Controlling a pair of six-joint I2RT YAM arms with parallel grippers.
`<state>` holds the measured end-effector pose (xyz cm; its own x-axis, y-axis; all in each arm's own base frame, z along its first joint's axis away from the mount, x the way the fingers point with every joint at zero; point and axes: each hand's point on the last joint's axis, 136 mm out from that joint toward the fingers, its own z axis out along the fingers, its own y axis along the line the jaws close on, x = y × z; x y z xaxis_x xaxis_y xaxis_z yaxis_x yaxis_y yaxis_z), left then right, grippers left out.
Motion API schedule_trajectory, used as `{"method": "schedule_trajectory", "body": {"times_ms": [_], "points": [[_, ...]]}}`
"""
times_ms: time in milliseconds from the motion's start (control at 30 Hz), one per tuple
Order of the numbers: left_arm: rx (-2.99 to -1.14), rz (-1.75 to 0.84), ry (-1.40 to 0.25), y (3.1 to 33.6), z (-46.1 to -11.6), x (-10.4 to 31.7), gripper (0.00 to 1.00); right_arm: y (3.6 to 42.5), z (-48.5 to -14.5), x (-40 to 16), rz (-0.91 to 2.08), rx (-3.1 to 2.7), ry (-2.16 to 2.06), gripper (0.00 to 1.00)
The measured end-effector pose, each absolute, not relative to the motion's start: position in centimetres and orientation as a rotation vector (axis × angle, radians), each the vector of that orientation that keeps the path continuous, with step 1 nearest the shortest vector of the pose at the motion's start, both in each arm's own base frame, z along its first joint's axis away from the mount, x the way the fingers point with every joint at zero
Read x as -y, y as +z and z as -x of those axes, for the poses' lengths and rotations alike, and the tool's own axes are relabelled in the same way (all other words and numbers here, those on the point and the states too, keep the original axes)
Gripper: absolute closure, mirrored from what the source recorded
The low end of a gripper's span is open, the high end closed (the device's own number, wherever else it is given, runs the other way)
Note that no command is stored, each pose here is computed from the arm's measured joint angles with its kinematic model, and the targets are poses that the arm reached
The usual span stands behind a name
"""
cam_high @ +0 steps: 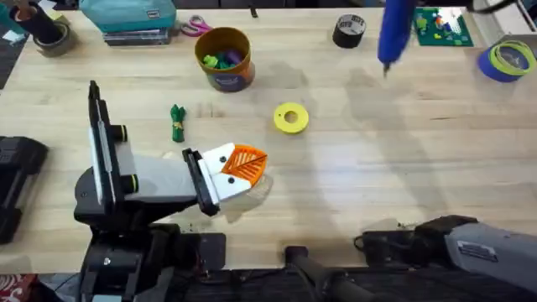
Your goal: Pick up the gripper from the table and insert it into the empty holder that is missing its gripper. Then pick up a screw, insert it into the mounting hole, and use the screwdriver to tighten it. Finally, clean up the table by picking up the vegetable and placing it into the bucket.
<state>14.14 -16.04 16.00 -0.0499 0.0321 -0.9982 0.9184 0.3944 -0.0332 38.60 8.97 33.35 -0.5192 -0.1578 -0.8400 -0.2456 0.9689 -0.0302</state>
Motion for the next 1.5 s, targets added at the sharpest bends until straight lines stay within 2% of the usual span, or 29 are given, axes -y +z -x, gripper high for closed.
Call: {"method": "schedule_trajectory", "body": {"times_ms": [200, 433, 633, 1100, 1267, 1500], "points": [[-1.435, -0.913, -0.914, 16.0, -14.1, 16.0, 0.985, 40.5, -37.6, -13.4, 0.356, -1.853, 0.211, 0.978], [-1.435, -0.913, -0.914, 16.0, -14.1, 16.0, 0.985, 48.6, -33.6, -18.5, 0.468, -1.537, 0.407, 0.978], [-1.435, -0.913, -0.914, 16.0, -14.1, 16.0, 0.985, 52.4, -30.0, -22.3, 0.605, -1.342, 0.584, 0.978], [-1.435, -0.913, -0.914, 16.0, -14.1, 16.0, 0.985, 55.9, -22.7, -27.3, 0.865, -1.011, 0.904, 0.978], [-1.435, -0.913, -0.914, 16.0, -14.1, 16.0, 0.985, 54.2, -22.0, -28.7, 0.913, -0.943, 0.997, 0.978], [-1.435, -0.913, -0.915, 16.0, -14.1, 16.0, 0.985, 49.4, -23.0, -30.8, 0.956, -0.989, 1.150, 0.978]]}}
